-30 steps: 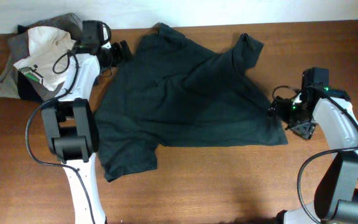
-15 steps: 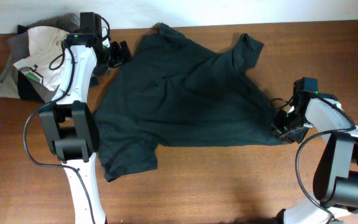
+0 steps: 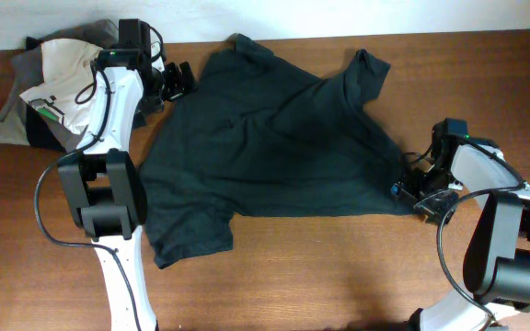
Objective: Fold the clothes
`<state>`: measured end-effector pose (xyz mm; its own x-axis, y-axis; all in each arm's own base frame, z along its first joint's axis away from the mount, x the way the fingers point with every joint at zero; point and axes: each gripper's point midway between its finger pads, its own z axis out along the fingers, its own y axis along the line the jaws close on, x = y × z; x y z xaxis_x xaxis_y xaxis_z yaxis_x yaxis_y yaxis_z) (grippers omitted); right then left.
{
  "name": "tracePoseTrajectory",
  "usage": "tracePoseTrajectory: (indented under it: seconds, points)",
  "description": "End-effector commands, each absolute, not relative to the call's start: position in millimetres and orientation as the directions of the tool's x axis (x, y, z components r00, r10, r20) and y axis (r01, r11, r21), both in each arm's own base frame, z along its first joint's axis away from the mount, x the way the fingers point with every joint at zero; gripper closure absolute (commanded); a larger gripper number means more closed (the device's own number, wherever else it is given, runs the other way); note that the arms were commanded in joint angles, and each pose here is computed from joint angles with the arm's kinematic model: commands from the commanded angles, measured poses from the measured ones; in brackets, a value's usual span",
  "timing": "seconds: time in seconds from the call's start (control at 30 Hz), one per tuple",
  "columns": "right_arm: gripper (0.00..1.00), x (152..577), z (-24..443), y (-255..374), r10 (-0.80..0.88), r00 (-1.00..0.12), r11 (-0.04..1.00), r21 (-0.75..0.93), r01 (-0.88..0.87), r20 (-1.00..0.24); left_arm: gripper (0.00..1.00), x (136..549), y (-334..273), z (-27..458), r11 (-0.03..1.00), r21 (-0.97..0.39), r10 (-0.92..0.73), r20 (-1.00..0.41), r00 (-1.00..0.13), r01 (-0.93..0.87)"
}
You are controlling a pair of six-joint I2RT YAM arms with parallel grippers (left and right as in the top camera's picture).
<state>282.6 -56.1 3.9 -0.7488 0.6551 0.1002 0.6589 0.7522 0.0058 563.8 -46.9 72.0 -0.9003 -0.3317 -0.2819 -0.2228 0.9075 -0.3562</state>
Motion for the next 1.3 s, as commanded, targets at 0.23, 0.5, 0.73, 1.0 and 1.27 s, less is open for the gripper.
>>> tracePoseTrajectory:
  seconds: [0.23,0.5,0.73,1.0,1.27]
  points:
    - [0.96,277,-13,-51,0.676,-0.731,0.734,-0.007,0.679,0.098,0.01,565,-56,76,0.911,-0.366,-0.304,-0.29,-0.907,-0.189]
    - [0.96,231,56,-84,0.756,-0.655,0.636,-0.256,0.728,0.013,0.01,557,-83,101,0.919,-0.379,-0.237,-0.316,-0.919,-0.107]
    - [0.96,186,85,-105,0.861,-0.503,0.427,-0.435,0.793,-0.072,0.01,557,-82,116,0.925,-0.373,-0.217,-0.35,-0.911,-0.077]
    - [0.01,184,88,-112,0.858,-0.506,0.419,-0.449,0.789,-0.089,0.01,556,-126,119,0.937,-0.335,-0.052,-0.415,-0.908,0.099]
    - [0.01,418,191,-73,0.565,-0.695,0.824,0.354,0.443,-0.446,0.01,554,-136,115,0.972,-0.215,-0.007,-0.437,-0.899,0.097]
